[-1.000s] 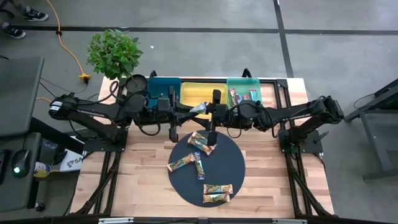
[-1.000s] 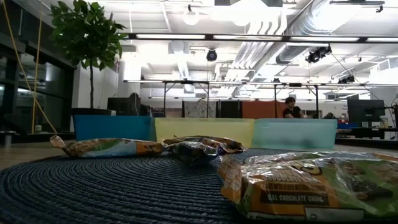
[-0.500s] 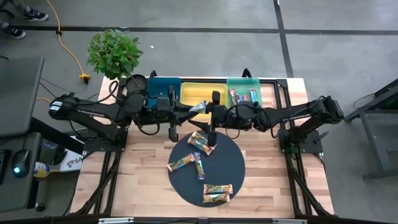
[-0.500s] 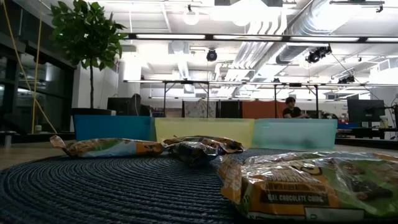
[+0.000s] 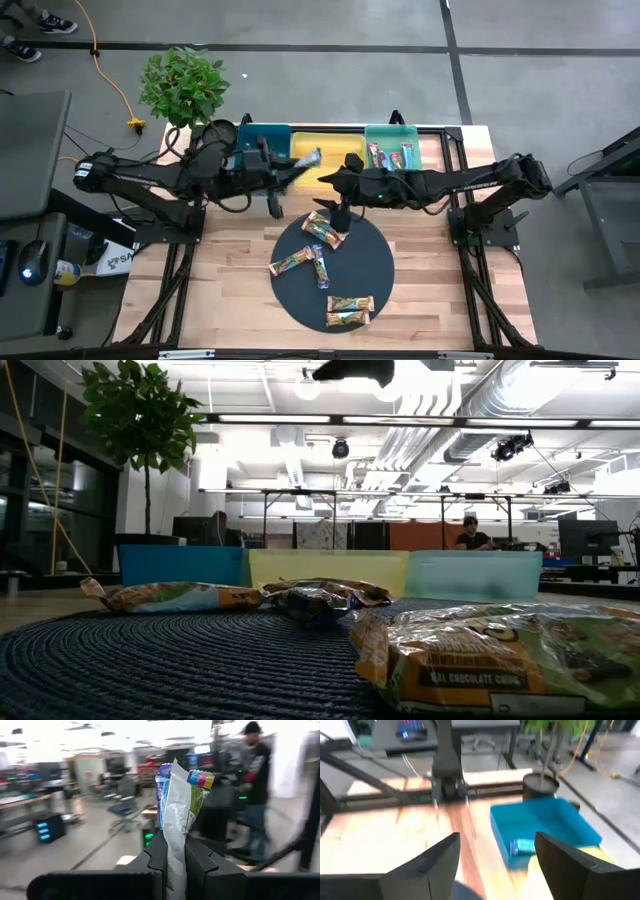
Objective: Pick and place Granola Bars by type
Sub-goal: Put the blue granola bar into the blue bin
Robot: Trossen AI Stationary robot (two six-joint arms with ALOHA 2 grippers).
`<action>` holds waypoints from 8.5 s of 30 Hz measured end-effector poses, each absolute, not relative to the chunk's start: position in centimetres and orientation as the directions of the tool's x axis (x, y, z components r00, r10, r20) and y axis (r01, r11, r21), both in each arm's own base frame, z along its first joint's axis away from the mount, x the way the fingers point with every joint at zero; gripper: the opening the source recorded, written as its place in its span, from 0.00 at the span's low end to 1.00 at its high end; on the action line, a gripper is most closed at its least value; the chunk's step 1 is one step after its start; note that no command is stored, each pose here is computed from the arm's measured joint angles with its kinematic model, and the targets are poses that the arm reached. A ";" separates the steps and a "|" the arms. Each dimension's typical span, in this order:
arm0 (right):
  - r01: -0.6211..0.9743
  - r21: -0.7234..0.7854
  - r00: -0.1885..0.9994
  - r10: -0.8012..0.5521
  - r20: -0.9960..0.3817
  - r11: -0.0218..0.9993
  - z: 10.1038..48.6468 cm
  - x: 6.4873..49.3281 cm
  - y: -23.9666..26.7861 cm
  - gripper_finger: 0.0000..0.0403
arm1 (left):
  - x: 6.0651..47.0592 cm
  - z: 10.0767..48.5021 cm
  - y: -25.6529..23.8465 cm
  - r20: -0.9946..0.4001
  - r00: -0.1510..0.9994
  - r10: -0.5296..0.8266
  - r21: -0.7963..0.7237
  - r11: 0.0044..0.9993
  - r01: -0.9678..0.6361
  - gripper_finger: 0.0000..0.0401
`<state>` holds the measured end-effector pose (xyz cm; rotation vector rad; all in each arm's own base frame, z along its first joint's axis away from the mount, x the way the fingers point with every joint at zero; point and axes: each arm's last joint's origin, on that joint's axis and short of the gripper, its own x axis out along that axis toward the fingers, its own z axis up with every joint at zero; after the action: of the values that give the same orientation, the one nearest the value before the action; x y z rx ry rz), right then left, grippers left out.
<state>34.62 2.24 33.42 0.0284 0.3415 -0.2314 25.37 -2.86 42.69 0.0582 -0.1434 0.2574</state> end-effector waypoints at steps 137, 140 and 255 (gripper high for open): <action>0.349 0.475 0.706 0.107 -0.700 0.808 30.1 30.3 11.6 0.60 | 14.5 35.3 -7.8 -0.234 0.949 0.211 -0.193 0.947 -0.258 0.48; 0.396 0.496 0.677 0.119 -0.726 0.773 27.7 31.9 12.7 0.60 | 14.2 35.1 -8.3 -0.218 0.946 0.240 -0.184 0.942 -0.281 0.48; 0.756 0.354 0.327 0.151 -0.933 0.551 14.8 44.2 12.3 0.56 | 13.2 35.0 -9.4 -0.206 0.953 0.223 -0.219 0.938 -0.267 0.48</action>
<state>44.18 12.31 14.84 0.9391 1.2000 -0.4837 13.21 -9.41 34.97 -0.2477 0.1801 0.2516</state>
